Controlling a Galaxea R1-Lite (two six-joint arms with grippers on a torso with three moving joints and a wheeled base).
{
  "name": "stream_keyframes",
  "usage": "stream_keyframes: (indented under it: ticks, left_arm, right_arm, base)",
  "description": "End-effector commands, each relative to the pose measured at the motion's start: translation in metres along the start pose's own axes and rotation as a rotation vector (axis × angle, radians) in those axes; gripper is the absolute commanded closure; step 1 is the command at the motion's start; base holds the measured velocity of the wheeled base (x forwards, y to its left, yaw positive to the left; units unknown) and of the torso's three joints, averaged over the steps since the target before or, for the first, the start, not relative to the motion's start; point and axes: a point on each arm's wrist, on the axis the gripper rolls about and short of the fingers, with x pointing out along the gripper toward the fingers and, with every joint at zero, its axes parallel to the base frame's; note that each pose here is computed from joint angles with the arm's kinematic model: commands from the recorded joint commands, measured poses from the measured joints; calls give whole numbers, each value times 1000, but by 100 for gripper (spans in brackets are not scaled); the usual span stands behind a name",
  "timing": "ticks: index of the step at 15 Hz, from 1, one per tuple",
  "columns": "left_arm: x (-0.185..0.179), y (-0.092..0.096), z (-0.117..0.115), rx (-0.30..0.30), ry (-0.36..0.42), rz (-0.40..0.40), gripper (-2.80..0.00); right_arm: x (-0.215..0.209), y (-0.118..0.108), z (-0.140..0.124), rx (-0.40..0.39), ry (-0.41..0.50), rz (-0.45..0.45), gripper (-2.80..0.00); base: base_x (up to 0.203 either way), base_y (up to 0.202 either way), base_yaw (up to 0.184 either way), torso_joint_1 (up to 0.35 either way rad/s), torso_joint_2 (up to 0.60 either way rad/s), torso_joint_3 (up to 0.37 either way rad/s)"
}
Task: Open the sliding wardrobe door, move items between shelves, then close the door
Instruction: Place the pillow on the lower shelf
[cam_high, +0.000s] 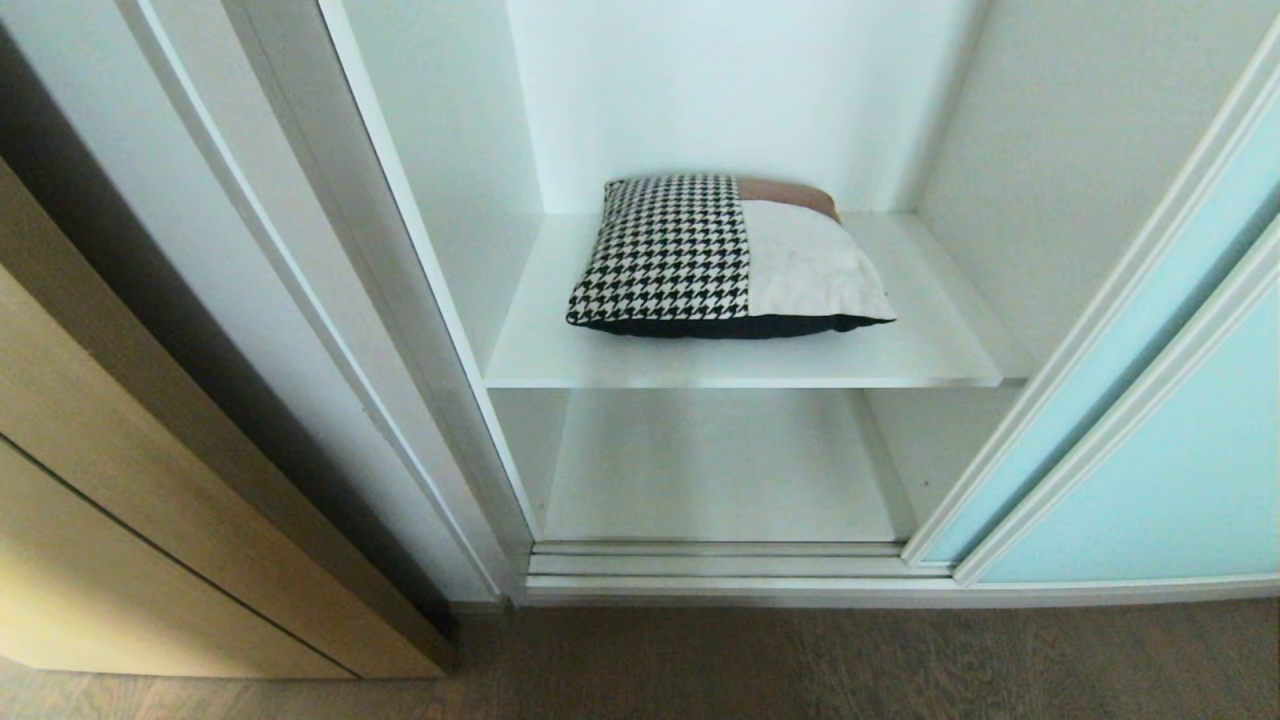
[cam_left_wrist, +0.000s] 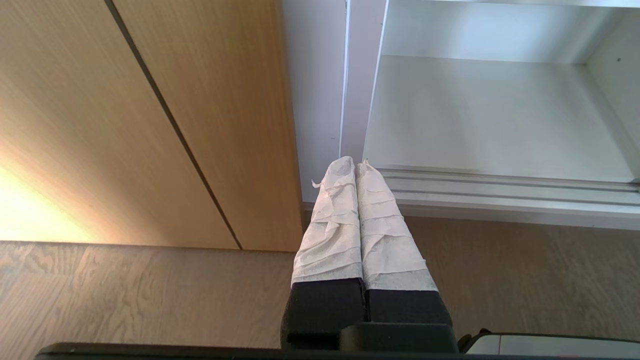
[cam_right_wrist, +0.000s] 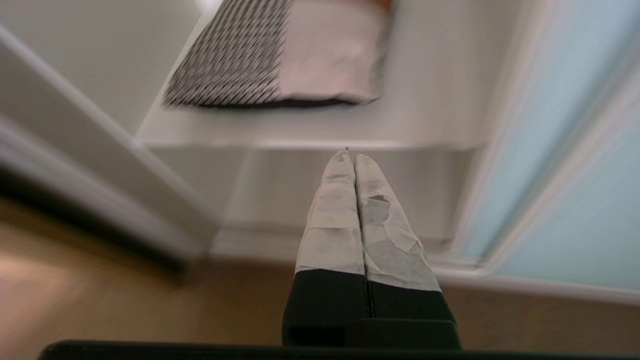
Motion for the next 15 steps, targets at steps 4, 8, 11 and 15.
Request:
stream_keyframes:
  ticks: [4,8,11,15]
  left_arm:
    - [0,0,0,0,1,1,0]
    - [0,0,0,0,1,1,0]
    - [0,0,0,0,1,1,0]
    - [0,0,0,0,1,-1,0]
  right_arm:
    - [141,3,-14,162,226,45,0]
    - [215,-10,-47,316,356,24,0]
    - [268,-33,-75,369,392,-48,0]
    - [304,-56,-82,423,357,-85,-280]
  base:
    - [0,0,0,0,0,0]
    - [0,0,0,0,0,0]
    - [0,0,0,0,0,0]
    - [0,0,0,0,0,0]
